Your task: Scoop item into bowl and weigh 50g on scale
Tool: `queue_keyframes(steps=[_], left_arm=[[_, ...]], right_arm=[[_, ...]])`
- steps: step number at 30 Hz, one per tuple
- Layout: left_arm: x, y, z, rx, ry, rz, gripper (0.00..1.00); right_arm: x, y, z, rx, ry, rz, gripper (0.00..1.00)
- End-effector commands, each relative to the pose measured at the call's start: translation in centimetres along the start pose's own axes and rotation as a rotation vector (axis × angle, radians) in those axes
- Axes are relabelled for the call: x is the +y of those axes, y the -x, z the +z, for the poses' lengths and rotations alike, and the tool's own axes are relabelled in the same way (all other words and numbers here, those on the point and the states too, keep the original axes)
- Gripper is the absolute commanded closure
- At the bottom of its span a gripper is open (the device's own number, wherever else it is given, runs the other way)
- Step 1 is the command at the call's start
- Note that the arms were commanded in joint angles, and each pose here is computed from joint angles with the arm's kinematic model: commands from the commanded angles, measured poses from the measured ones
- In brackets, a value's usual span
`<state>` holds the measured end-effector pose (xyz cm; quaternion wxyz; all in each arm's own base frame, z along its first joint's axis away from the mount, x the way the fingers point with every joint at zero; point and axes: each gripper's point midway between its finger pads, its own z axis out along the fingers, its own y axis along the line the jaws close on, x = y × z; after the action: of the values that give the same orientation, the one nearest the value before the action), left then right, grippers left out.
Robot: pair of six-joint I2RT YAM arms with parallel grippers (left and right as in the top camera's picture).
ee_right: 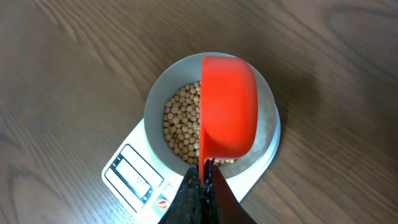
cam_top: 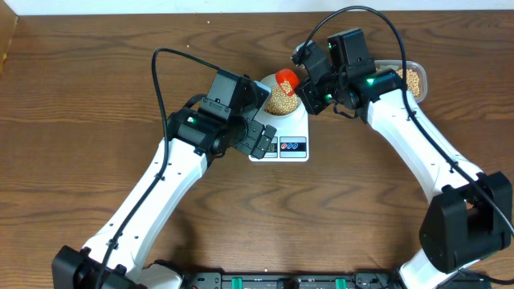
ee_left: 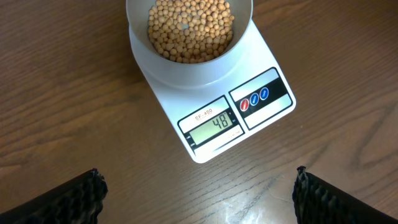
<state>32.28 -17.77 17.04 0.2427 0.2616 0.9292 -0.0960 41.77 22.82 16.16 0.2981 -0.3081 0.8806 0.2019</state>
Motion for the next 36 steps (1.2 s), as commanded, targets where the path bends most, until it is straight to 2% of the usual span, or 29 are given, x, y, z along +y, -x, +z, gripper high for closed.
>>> queue_keyframes(steps=[1, 13, 30, 36], left_arm=[[0.12, -0.12, 0.17, 0.008, 0.0, 0.002, 0.02], [0.12, -0.12, 0.17, 0.008, 0.0, 0.002, 0.02], [0.12, -0.12, 0.17, 0.008, 0.0, 0.002, 0.02], [0.12, -0.12, 0.17, 0.008, 0.0, 0.002, 0.02]], right_arm=[[0.38, 1.03, -0.98, -0.029, -0.003, -0.031, 0.99], [-0.33, 0.98, -1.34, -0.036, 0.01, 0.067, 0.99], [-0.31, 0.9, -1.33, -0.033, 0.01, 0.061, 0.99], [-0.34, 0.88, -1.32, -0.032, 0.006, 0.01, 0.99]])
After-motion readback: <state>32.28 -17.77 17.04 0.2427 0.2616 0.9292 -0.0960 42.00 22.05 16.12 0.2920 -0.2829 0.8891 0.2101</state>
